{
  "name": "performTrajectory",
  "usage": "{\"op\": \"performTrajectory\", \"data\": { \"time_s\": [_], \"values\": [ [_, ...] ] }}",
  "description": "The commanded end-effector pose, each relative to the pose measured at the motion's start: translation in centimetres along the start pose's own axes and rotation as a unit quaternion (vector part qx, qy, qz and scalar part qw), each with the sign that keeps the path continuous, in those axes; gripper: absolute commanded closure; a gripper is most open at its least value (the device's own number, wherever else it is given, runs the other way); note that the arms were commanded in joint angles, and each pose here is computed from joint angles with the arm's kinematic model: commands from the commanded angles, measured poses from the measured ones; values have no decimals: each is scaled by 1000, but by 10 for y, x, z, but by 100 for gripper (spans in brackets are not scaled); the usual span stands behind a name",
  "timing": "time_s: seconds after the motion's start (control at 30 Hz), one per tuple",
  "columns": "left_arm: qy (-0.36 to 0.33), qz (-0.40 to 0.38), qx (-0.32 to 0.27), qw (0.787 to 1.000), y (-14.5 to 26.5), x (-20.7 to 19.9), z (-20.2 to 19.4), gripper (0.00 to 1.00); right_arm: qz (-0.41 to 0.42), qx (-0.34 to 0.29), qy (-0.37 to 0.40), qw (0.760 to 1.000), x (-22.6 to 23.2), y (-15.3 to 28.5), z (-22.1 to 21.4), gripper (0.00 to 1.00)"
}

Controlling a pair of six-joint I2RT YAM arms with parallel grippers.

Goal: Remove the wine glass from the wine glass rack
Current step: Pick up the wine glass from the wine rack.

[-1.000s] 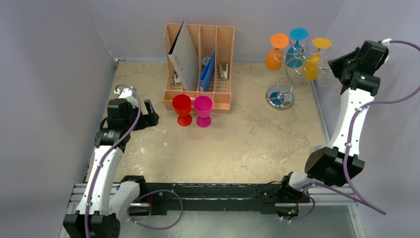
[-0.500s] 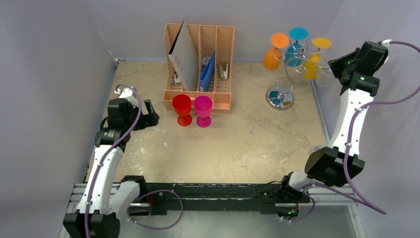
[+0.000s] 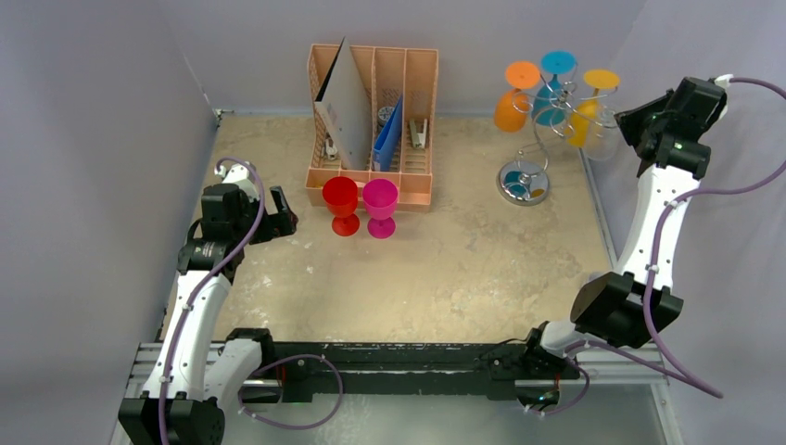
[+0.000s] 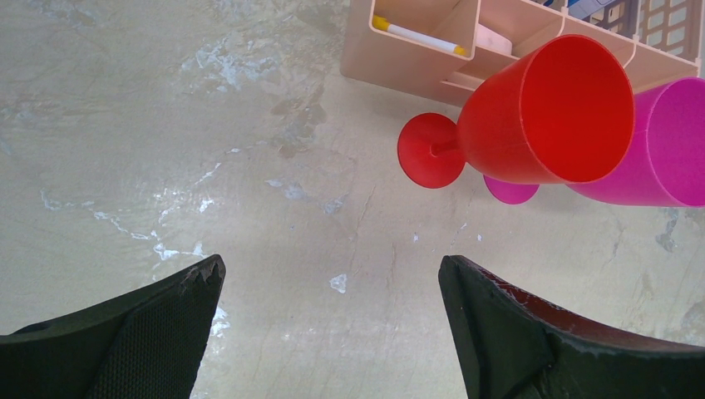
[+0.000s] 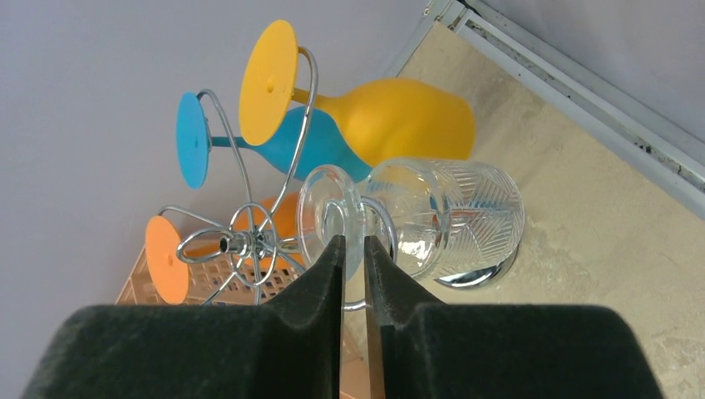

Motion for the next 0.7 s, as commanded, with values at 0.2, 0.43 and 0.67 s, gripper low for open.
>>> {"op": "performTrajectory", "data": {
  "time_s": [0.2, 0.43, 0.67],
  "values": [
    [-5, -12, -13, 1000, -1, -3, 6, 0, 18, 17, -13, 1000, 1, -12, -10, 83],
    [-5, -12, -12, 1000, -2, -3, 6, 0, 29, 6, -26, 999, 2, -15, -10, 82],
    [-6, -12, -13, 1000, -2, -3, 6, 0, 39, 3, -35, 999, 4, -19, -10, 82]
  ]
}}
Point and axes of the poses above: each gripper's point midway between its finger pads, its own y axis back along the fingers, its own x axis along the line the jaws close on, z = x × y, the point moved 4 cm from there along y, back along the fingers, and after that the axes turned 8 degrees about y, right-handed, at the moved point
